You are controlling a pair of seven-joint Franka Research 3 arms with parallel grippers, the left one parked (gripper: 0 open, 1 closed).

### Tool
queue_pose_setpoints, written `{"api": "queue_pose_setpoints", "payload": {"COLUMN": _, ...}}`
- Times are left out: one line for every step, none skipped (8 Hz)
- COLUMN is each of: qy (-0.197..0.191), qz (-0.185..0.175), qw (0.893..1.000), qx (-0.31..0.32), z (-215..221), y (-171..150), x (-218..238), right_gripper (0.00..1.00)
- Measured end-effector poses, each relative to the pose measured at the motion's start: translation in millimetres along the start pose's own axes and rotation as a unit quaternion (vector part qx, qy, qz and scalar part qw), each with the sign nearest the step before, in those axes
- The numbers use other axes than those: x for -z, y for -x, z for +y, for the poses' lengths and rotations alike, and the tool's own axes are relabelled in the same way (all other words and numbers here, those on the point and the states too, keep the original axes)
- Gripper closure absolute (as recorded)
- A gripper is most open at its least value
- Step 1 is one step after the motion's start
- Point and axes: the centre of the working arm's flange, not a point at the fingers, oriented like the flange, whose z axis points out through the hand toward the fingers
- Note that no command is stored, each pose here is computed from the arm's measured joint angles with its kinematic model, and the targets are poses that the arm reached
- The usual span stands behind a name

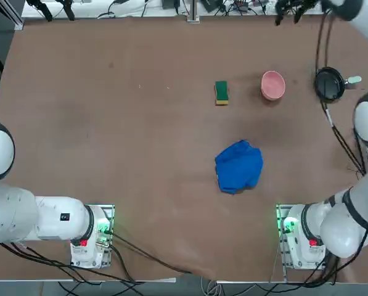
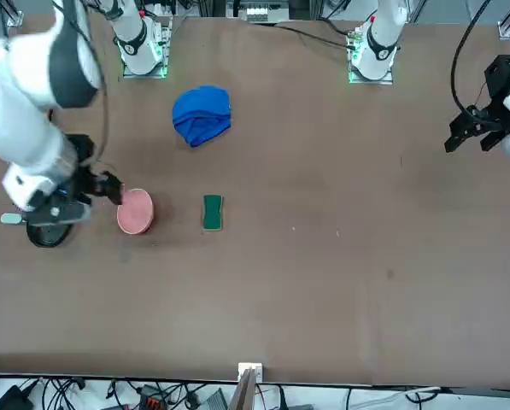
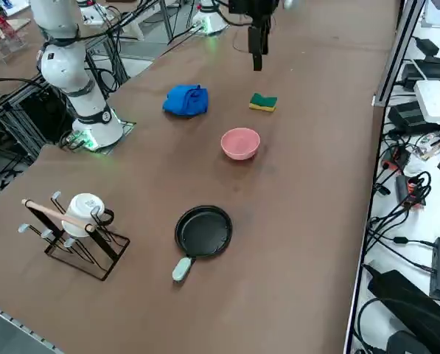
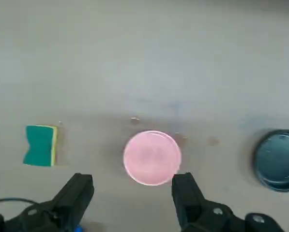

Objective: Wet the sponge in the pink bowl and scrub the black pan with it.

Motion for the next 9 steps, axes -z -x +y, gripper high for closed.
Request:
{"api": "queue_pose_setpoints", "payload": {"qy": 0.005, "qz": 0.001, "qw": 1.0, "qx": 0.001, "z": 6, "y": 6, "x": 13, "right_gripper": 0.0}}
{"api": "queue_pose_setpoints", "payload": {"qy": 0.005, "qz": 0.005, "qw": 1.0, "qx": 0.0, "z": 11, "y": 11, "x": 25, "right_gripper": 0.0}}
{"api": "queue_pose_setpoints", "payload": {"qy": 0.002, "qz": 0.013, "qw": 1.0, "qx": -0.008, "z": 22, "y": 15, "x": 41, "right_gripper": 0.0}}
{"api": "queue_pose_setpoints", "payload": {"qy": -0.004, "qz": 0.017, "qw": 1.0, "qx": -0.024, "z": 44, "y": 20, "x": 52, "right_gripper": 0.0}}
{"api": "queue_pose_setpoints", "payload": {"qy": -0.012, "qz": 0.012, "qw": 0.999, "qx": -0.035, "z": 62, "y": 27, "x": 60, "right_gripper": 0.0}}
{"api": "queue_pose_setpoints", "payload": {"qy": -0.016, "qz": 0.003, "qw": 0.999, "qx": -0.038, "z": 70, "y": 35, "x": 66, "right_gripper": 0.0}}
{"api": "queue_pose_setpoints", "payload": {"qy": -0.009, "qz": -0.002, "qw": 0.999, "qx": -0.034, "z": 72, "y": 41, "x": 70, "right_gripper": 0.0}}
{"api": "queue_pose_setpoints", "payload": {"qy": -0.002, "qz": -0.004, "qw": 1.0, "qx": -0.03, "z": 71, "y": 50, "x": 72, "right_gripper": 0.0}}
{"api": "queue_pose_setpoints", "payload": {"qy": 0.0, "qz": -0.006, "qw": 1.0, "qx": -0.029, "z": 73, "y": 60, "x": 72, "right_gripper": 0.0}}
